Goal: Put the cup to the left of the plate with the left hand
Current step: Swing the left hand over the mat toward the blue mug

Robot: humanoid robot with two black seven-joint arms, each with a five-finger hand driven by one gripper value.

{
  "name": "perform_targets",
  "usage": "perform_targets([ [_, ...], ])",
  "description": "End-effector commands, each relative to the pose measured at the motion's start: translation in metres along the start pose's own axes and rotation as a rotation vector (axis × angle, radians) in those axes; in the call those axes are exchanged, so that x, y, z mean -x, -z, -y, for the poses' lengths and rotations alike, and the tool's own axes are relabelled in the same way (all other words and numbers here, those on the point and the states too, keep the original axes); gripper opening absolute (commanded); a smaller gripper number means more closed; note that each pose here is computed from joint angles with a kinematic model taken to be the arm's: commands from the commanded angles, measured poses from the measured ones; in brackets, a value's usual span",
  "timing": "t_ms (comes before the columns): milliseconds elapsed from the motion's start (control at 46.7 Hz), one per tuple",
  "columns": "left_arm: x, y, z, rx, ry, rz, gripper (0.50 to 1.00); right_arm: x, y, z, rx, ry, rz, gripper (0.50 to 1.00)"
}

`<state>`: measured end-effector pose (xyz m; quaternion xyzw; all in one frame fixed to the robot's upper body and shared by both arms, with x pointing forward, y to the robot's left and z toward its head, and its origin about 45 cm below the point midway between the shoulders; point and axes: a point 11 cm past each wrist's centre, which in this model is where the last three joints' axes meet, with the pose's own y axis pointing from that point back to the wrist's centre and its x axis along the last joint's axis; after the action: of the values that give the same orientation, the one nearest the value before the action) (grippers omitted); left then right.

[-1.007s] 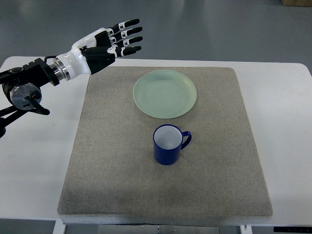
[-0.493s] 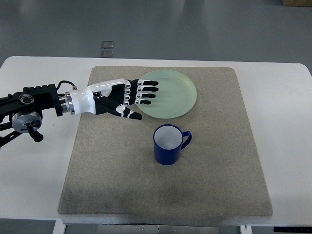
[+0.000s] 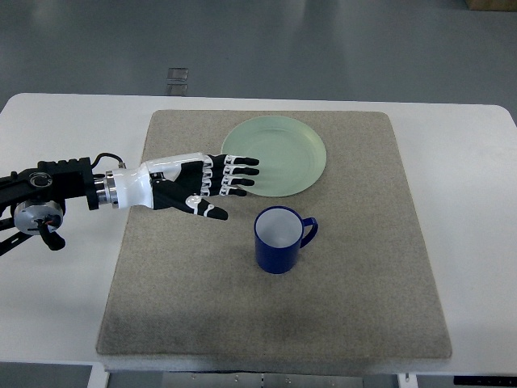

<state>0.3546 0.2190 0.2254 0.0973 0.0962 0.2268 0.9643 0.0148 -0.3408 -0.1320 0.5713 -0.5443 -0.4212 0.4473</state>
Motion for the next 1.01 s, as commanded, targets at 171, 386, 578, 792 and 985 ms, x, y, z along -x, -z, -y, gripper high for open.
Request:
perform_targets([
  [171,0.005,0.007,0.005,-0.045,0.035,0.067,0.994,0.000,0.000,0.000,0.000,0.000,0.000,0.932],
  [386,0.008,0.010,0.018,-0.039,0.045,0.062,0.996,0.000,0.000,0.000,0.000,0.000,0.001,0.932],
  [578,0.013,0.012,0.024,-0.041,0.061,0.068,0.996,0.000,0.000,0.000,0.000,0.000,0.000,0.932],
  [792,0.020,0.021,0.029,-0.066,0.088,0.109,0.994,0.000,0.000,0.000,0.000,0.000,0.000,0.932],
  [985,0.020,0.025,0.032,-0.062,0.077,0.113,0.994,0.000,0.000,0.000,0.000,0.000,0.000,0.932],
])
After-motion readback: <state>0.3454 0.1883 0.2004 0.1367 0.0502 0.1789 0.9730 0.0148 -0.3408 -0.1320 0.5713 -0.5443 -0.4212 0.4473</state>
